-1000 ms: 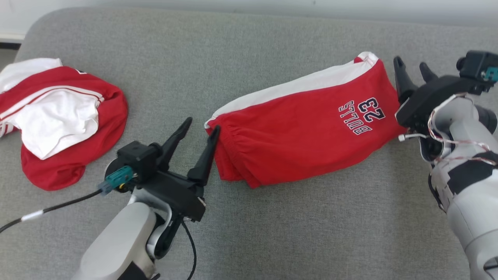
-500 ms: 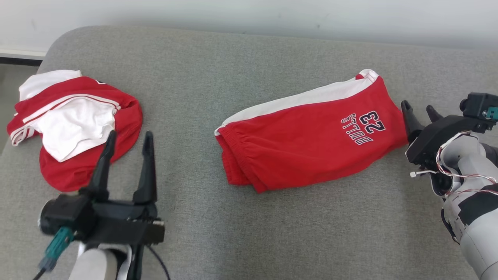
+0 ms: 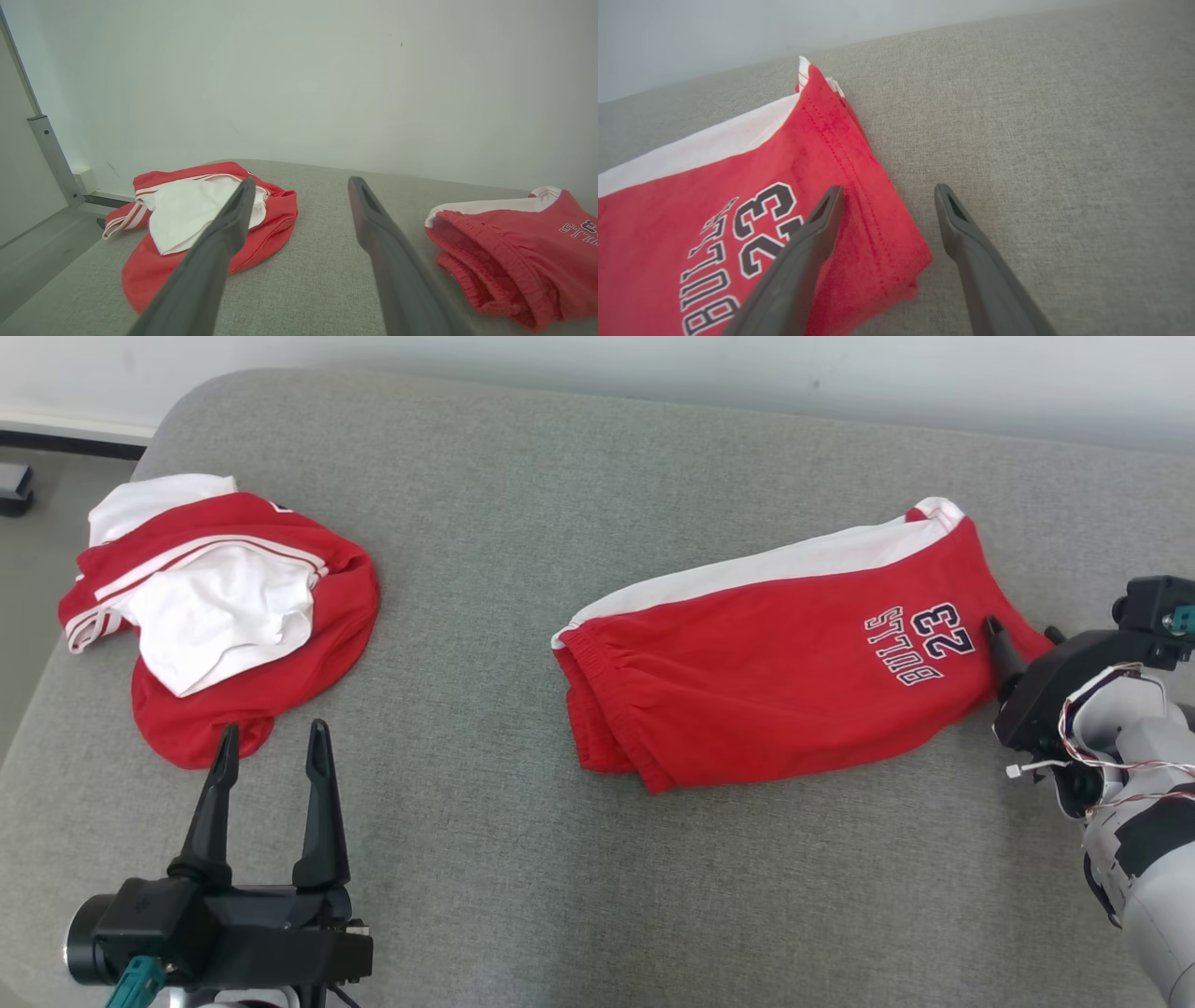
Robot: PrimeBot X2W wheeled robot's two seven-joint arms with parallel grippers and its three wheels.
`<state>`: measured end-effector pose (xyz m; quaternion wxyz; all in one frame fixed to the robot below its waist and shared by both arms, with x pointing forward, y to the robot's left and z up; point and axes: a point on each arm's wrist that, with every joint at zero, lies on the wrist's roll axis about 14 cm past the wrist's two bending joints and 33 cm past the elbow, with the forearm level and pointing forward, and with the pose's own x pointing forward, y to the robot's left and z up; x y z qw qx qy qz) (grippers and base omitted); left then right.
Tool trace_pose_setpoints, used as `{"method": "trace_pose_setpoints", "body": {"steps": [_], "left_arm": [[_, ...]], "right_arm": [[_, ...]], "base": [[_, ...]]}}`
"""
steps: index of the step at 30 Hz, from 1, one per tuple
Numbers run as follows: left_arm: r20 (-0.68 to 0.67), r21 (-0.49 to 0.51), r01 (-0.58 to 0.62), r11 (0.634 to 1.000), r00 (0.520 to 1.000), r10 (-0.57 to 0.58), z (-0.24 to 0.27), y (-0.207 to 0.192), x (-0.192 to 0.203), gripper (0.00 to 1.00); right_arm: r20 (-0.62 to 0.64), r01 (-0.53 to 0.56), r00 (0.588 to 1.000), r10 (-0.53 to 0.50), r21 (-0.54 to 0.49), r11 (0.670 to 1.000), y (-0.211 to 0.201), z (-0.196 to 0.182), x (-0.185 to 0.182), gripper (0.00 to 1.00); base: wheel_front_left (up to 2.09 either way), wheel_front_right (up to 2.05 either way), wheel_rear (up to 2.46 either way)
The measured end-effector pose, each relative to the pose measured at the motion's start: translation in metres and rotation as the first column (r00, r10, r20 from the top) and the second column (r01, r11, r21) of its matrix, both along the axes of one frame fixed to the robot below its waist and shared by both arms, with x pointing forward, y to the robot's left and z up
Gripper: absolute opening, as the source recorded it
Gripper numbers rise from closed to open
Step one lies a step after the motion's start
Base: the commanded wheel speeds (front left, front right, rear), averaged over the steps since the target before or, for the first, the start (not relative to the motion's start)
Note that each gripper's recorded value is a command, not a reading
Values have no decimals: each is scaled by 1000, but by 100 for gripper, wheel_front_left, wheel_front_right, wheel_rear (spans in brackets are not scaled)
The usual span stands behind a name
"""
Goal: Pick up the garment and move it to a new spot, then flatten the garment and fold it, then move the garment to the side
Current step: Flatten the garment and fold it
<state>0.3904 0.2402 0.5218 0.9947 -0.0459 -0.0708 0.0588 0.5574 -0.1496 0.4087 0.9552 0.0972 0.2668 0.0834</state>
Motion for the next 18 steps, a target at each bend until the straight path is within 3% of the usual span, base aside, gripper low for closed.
{"method": "trace_pose_setpoints", "body": {"steps": [4, 5, 6, 7, 18], "left_arm": [[-7, -2, 0, 1000, 1000, 0, -2, 1, -1, 100], [-9, -2, 2, 1000, 1000, -2, -3, 0, 0, 100], [-11, -4, 9, 1000, 1000, -9, -4, -2, 0, 100], [-12, -6, 15, 1000, 1000, -15, -4, -4, 1, 100], [2, -28, 57, 998, 998, -57, -1, -19, -2, 100]], "right_arm": [[-57, -6, 998, 6, -5, 1000, 4, -13, -4, 100], [-63, -5, 998, 5, 1, 1000, 5, -14, -4, 40], [-64, -5, 998, 5, 3, 1000, 6, -14, -4, 9], [-66, 0, 998, 1, 9, 1000, 6, -14, -4, 0], [-35, 62, 998, -58, 100, 993, -4, -4, -27, 0]], "base": [[0, 0, 0], [0, 0, 0], [0, 0, 0], [0, 0, 0], [0, 0, 0]]}}
